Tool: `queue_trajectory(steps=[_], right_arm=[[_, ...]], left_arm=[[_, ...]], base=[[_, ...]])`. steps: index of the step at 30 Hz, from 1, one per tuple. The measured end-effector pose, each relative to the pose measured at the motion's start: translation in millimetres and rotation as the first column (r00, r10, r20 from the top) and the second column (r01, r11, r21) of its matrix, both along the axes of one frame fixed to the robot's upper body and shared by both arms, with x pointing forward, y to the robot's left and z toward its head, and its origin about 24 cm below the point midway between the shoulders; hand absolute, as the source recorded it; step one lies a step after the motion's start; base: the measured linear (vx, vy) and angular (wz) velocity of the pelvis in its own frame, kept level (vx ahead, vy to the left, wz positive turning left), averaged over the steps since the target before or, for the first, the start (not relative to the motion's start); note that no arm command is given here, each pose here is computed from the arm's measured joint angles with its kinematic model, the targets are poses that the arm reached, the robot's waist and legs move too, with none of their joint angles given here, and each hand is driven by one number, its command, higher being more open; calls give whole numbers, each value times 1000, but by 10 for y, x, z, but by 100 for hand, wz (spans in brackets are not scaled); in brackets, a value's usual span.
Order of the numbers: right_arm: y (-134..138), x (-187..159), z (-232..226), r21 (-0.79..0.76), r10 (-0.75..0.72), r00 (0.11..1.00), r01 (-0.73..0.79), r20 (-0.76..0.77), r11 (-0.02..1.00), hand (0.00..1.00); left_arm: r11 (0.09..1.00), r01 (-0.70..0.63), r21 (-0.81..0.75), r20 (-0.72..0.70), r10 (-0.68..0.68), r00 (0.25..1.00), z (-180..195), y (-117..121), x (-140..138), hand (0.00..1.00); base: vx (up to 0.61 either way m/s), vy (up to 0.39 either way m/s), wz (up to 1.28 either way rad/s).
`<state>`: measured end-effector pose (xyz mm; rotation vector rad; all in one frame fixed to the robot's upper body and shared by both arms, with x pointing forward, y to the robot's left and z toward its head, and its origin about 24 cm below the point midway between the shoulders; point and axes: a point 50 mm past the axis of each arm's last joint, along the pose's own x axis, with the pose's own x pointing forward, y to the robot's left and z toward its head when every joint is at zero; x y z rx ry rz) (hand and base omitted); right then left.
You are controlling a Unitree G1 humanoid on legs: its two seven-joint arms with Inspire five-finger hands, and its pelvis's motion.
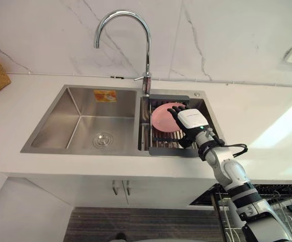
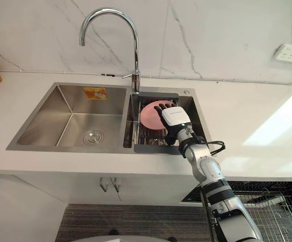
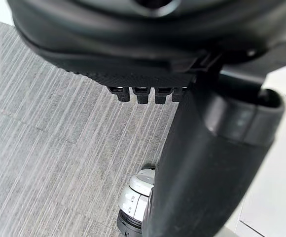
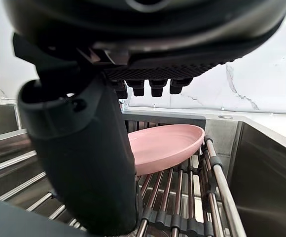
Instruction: Walk over to the sink, pick up the cup, carry it to the dishwasher, place the cup inside the dishwasher, then close the dishwasher door
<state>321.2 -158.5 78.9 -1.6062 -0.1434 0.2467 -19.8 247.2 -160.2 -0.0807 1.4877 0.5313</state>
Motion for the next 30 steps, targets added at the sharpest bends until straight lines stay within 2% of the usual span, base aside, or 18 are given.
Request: queue_trajectory(steps=[11, 20, 25, 30], right_arm=[[-106, 32, -191, -112, -79, 997, 81, 27, 990, 100], [-83, 73, -287, -136, -100, 992, 111, 83, 984, 100], [-59, 83, -324, -158, -88, 990, 104, 109, 982, 100], [-58, 138, -290, -169, -89, 985, 114, 151, 979, 100]], left_arm=[[1000, 0, -4, 6, 1, 1000, -15, -42, 48, 100], [1000, -21, -9, 24, 21, 999, -26, -76, 81, 100], [996, -85, -6, 64, 85, 994, -33, -105, 136, 100], [995, -98, -1, 225, 96, 970, -9, -104, 601, 100]], base=[[0, 0, 0], [-2, 0, 3], [0, 0, 3], [-38, 6, 4]])
